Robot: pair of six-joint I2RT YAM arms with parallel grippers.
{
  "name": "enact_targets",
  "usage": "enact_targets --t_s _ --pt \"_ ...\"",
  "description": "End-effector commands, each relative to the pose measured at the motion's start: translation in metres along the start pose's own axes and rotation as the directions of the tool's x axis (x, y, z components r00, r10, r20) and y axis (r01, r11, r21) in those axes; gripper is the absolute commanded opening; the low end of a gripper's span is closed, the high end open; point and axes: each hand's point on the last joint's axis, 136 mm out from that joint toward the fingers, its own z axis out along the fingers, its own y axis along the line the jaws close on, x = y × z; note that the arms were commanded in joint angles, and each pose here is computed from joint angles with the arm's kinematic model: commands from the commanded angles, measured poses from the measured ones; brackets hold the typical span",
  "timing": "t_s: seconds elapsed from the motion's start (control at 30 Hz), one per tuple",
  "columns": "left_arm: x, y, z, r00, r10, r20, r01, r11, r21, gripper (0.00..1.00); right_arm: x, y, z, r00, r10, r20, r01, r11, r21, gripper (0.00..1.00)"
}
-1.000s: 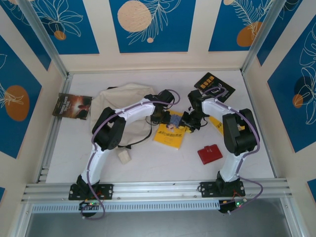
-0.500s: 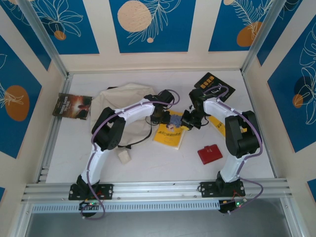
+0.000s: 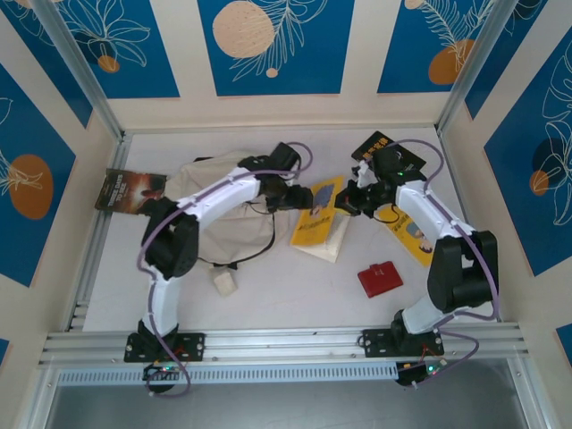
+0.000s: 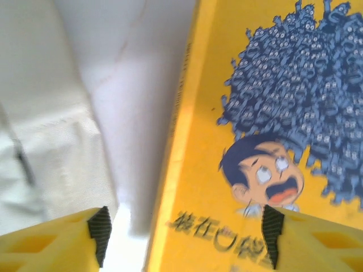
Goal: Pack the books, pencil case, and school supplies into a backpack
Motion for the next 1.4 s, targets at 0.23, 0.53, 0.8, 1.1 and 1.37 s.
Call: enact_targets --t_s 0.23,0.53,0.8,1.1,1.37 --pt "-0.011 0.001 -0.073 0.998 -0.028 0.060 0.007 0.948 0.320 0.98 0.007 0.105 -0.062 0.961 -0.265 0.075 0.269 0.840 -0.471 0.00" --pt "-0.017 -0.005 -0.095 0.991 -0.109 0.078 0.051 0.842 0.537 1.00 0.011 0.140 -0.083 0.932 -0.353 0.078 0.326 0.727 -0.604 0.00" --pt "-0.021 -0.027 -0.116 0.990 -0.116 0.079 0.037 0.755 0.654 0.97 0.003 0.143 -0.081 0.937 -0.343 0.065 0.307 0.723 -0.619 0.00" --pt "-0.027 -0.038 -0.122 0.988 -0.131 0.081 0.033 0.697 0.716 0.81 -0.005 0.137 -0.075 0.952 -0.302 0.043 0.264 0.747 -0.610 0.00" --pt "-0.034 -0.036 -0.135 0.979 -0.147 0.144 0.002 0.706 0.708 0.42 -0.021 0.118 -0.060 0.973 -0.230 0.022 0.202 0.803 -0.561 0.00"
